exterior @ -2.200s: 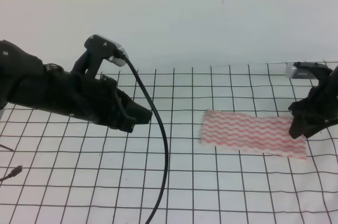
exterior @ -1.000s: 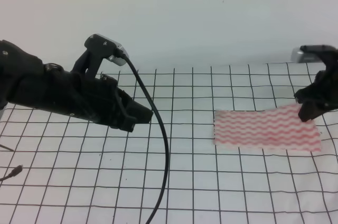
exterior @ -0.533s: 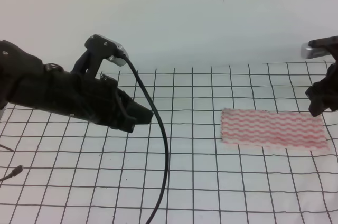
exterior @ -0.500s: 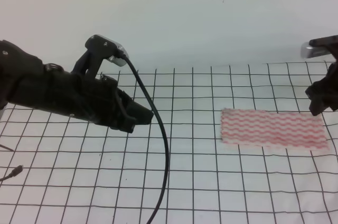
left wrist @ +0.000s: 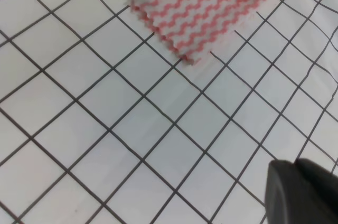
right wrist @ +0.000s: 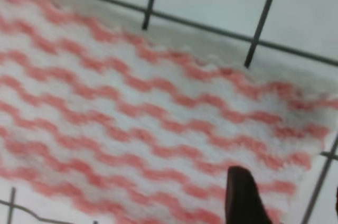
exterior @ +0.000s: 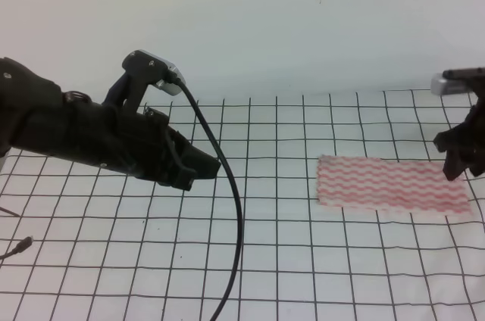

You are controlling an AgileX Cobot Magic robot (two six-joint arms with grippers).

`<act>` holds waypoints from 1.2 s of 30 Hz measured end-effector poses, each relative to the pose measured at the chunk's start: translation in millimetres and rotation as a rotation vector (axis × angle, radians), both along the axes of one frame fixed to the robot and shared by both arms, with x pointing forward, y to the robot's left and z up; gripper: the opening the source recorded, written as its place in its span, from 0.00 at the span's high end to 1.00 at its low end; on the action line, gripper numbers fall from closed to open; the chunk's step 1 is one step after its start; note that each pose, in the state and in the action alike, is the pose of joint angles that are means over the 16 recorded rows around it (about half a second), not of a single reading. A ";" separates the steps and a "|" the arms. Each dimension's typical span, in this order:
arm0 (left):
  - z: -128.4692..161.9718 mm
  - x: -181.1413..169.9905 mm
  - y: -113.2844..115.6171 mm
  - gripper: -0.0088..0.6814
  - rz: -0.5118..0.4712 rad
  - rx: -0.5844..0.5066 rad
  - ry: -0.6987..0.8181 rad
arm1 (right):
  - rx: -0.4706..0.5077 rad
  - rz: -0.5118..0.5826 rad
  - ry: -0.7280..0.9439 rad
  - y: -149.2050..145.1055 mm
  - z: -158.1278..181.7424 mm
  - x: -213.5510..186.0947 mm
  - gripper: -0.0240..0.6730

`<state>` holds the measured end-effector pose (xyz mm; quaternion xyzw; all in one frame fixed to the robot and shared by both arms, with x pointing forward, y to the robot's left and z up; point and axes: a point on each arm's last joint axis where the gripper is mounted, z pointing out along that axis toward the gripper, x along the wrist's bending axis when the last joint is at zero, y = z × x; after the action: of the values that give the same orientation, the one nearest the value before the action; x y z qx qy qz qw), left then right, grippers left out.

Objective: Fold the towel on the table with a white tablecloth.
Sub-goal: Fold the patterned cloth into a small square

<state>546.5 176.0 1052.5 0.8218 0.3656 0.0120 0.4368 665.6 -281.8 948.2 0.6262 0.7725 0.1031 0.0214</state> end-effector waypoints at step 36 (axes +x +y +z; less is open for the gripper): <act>0.0 -0.1 0.0 0.99 -0.005 0.002 -0.004 | -0.010 -0.010 0.054 -1.0 -17.7 0.6 0.43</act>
<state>546.4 175.9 1052.5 0.8232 0.3626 0.0131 0.4367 666.2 -282.8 930.5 0.6326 0.7701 0.0821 0.0044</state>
